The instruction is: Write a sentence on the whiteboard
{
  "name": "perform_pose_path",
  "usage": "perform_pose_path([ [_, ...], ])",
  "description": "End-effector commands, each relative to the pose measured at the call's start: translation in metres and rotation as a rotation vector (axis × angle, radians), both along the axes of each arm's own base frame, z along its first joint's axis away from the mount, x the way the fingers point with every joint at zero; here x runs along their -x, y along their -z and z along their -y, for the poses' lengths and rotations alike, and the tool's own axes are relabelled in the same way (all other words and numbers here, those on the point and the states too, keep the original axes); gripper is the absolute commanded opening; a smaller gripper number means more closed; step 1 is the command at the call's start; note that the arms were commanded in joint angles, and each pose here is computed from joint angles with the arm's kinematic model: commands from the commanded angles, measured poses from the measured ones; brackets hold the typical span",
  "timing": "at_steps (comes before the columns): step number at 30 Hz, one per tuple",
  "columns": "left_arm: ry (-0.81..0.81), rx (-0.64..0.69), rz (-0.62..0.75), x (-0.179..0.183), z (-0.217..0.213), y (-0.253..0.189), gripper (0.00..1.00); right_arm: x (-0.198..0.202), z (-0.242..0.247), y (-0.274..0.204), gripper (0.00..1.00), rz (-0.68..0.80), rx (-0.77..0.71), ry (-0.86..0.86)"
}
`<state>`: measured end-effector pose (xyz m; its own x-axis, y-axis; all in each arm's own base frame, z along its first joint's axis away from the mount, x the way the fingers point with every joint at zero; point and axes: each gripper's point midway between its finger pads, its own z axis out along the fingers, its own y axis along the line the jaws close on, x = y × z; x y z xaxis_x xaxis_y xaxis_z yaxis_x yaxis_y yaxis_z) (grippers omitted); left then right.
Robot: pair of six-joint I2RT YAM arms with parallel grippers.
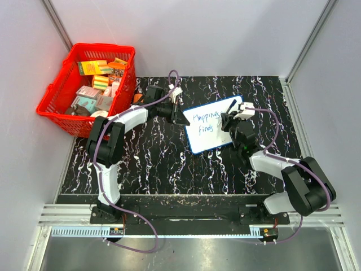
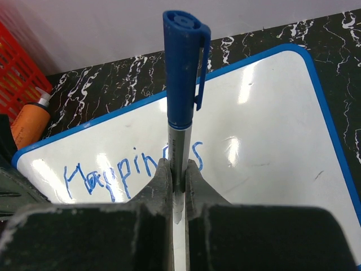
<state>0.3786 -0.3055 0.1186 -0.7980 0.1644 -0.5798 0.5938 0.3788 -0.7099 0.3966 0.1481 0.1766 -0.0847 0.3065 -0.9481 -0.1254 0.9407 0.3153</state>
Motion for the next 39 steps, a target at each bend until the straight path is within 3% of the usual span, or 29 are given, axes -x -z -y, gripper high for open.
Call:
perform_pose_path([
  [1,-0.055,-0.248,0.046,0.002,-0.020,0.065,0.00,-0.012,0.005,-0.021,0.00,0.061,-0.020,0.044],
  [20,-0.050,-0.247,0.044,0.001,-0.019,0.065,0.00,-0.030,0.013,-0.004,0.00,0.023,-0.025,0.102],
  [39,-0.052,-0.246,0.042,0.000,-0.018,0.065,0.00,-0.014,0.019,0.026,0.00,-0.063,0.006,0.096],
])
